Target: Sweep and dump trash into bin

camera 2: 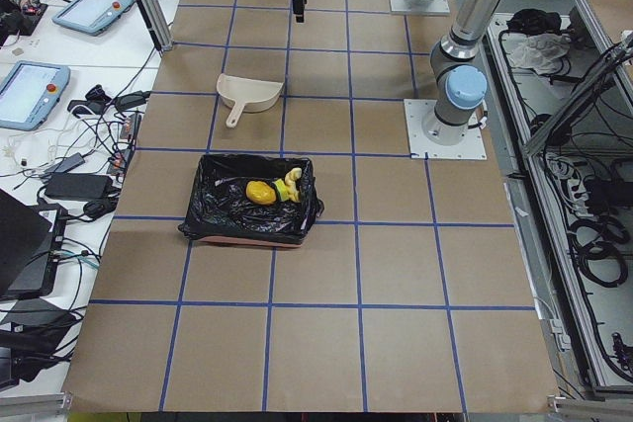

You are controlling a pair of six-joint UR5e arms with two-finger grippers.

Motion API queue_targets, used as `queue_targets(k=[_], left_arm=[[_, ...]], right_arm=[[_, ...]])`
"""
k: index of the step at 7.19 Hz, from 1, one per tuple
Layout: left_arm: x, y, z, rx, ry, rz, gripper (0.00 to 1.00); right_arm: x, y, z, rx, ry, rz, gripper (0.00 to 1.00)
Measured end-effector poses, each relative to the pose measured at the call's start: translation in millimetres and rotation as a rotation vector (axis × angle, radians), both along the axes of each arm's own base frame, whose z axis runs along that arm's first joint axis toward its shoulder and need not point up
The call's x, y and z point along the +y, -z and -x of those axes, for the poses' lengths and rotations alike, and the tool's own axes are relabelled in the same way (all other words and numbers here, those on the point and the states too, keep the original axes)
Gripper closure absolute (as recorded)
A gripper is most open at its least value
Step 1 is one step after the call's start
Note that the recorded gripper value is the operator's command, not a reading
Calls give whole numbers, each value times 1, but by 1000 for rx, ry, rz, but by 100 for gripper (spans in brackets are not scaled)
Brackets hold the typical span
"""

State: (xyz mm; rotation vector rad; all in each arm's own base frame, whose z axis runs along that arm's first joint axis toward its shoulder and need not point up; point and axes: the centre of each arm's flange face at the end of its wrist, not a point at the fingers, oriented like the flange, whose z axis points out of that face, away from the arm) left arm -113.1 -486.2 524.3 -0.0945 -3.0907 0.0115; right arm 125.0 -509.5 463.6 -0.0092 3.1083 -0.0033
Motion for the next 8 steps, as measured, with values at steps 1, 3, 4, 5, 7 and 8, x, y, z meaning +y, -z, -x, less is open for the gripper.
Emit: queue_targets(k=[1,3,4,5,7,8], left_arm=[[1,-2,0,-1,-20,10,11],[1,-1,0,-2,-57,22,11],[1,-1,0,-3,-58,23,10],[0,0,0,-3,-55,24,10],[-1,-1,0,-3,-52,35,9],[-2,-1,0,-4,-51,40,9]], right_arm=[[0,0,0,0,0,0,0],[0,0,0,1,1,0,0],[0,0,0,1,1,0,0],[0,0,0,1,1,0,0],[0,-1,1,2,1,1,0],[0,-1,1,2,1,0,0]])
